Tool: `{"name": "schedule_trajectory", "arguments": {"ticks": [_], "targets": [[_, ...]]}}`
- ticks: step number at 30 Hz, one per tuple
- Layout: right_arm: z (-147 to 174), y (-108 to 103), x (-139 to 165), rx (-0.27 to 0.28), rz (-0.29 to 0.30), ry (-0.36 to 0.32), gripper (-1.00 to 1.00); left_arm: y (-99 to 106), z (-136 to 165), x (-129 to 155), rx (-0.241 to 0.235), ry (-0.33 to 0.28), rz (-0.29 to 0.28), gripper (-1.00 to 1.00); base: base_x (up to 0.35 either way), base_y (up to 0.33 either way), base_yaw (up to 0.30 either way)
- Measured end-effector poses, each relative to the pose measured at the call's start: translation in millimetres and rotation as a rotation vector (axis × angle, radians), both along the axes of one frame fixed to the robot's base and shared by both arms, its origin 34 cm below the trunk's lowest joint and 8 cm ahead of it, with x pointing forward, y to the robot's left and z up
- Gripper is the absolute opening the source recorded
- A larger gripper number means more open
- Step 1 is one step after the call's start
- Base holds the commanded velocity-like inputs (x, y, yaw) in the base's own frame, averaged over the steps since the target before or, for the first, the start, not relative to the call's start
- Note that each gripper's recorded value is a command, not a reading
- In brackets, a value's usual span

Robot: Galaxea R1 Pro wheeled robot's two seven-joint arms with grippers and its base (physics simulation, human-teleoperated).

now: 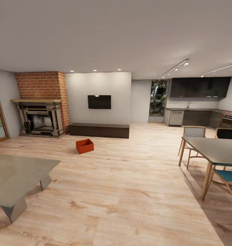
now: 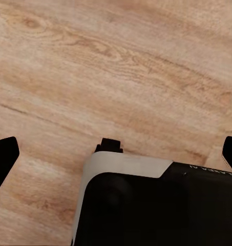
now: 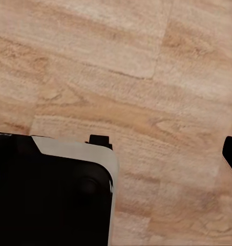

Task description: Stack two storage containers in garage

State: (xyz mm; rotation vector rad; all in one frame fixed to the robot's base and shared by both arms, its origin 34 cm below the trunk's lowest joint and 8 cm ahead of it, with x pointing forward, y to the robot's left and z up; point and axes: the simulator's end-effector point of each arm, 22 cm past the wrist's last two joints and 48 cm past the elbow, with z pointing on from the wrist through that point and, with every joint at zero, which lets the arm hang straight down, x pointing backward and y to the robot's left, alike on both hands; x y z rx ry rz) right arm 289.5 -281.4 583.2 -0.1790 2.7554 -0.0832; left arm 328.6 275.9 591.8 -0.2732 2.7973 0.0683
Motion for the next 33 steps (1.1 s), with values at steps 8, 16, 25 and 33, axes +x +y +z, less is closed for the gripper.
{"name": "schedule_trajectory", "arguments": {"ticks": [8,16,25,33], "targets": [[0.2,-0.5,0.5,0.000,-0.004,-0.003,1.00,0.1,0.1,0.4,0.000,-0.002,0.000,1.00,0.324,0.000,0.000],[0.2,1.5,0.6,0.002,-0.004,-0.003,1.00,0.3,0.4,1.2,0.001,-0.006,0.001,1.00,0.324,0.000,0.000],[0.2,0.7,0.6,0.001,-0.004,-0.003,1.00,0.3,0.4,1.2,0.001,-0.006,0.001,1.00,0.324,0.000,0.000],[0.4,-1.0,0.8,-0.001,-0.004,-0.004,1.00,0.4,0.4,1.2,0.001,-0.006,0.000,1.00,0.324,0.000,0.000]]}}
